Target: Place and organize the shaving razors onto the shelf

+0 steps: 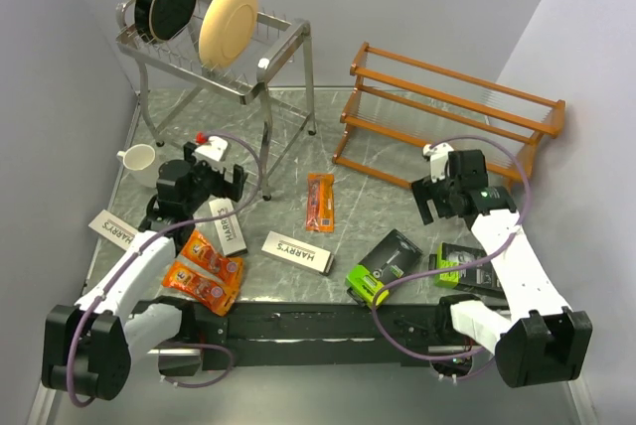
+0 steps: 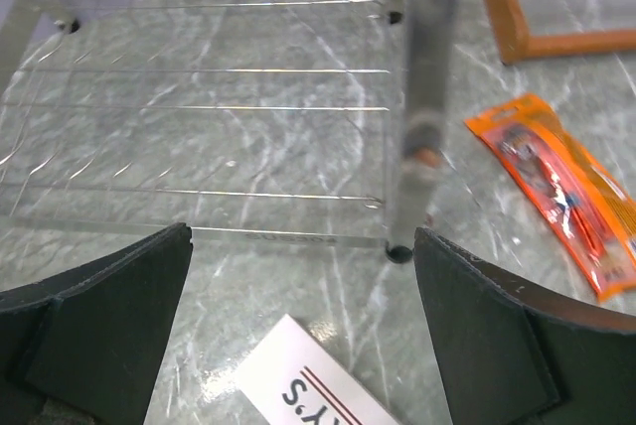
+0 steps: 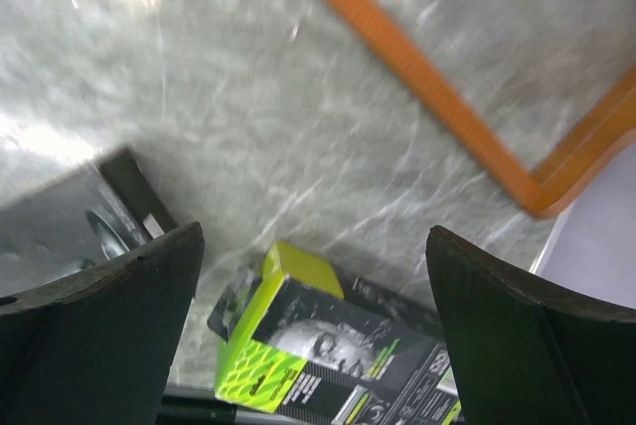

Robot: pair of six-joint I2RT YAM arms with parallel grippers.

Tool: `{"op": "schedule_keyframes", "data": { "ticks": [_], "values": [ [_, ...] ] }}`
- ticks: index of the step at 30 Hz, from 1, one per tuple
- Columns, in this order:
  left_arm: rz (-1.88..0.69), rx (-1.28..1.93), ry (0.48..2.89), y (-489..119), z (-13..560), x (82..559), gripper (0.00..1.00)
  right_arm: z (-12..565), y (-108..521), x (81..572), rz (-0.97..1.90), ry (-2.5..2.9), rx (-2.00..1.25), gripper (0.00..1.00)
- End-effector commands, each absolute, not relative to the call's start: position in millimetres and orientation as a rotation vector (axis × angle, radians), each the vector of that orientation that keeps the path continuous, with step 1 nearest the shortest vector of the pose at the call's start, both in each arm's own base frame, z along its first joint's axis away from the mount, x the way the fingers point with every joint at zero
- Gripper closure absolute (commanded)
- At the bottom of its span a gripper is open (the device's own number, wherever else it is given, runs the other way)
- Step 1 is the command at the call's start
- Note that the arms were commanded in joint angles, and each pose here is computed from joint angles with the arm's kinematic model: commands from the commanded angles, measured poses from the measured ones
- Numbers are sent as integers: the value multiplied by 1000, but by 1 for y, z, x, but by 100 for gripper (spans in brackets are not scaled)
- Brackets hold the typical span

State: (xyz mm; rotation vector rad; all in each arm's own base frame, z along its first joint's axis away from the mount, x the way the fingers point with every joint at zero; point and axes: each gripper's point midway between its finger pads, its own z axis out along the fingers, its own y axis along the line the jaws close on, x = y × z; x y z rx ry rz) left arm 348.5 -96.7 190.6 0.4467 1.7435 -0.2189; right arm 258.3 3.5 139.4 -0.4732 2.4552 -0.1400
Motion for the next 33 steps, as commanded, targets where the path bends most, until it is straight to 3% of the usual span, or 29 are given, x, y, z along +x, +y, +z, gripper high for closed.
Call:
{"op": "schedule_keyframes", "data": {
  "ticks": [1,7,15,24,28,33],
  "values": [
    [-224,545,1679,-112,207,340,1,186,11,281,-113,2326,-410,0],
    [-299,684,1676,-132,211,334,1,182,52,275,182,2375,-524,0],
    [-376,760,1608,-165,252,326,1,268,86,295,363,2143,-533,0],
    [-266,567,1689,-116,250,329,1,300,107,296,457,1986,-542,4],
    [-255,491,1725,-97,241,333,1,336,104,313,406,1896,-485,7],
    [-388,663,1673,-127,248,319,3,399,69,366,164,1771,-311,5]
  ]
}}
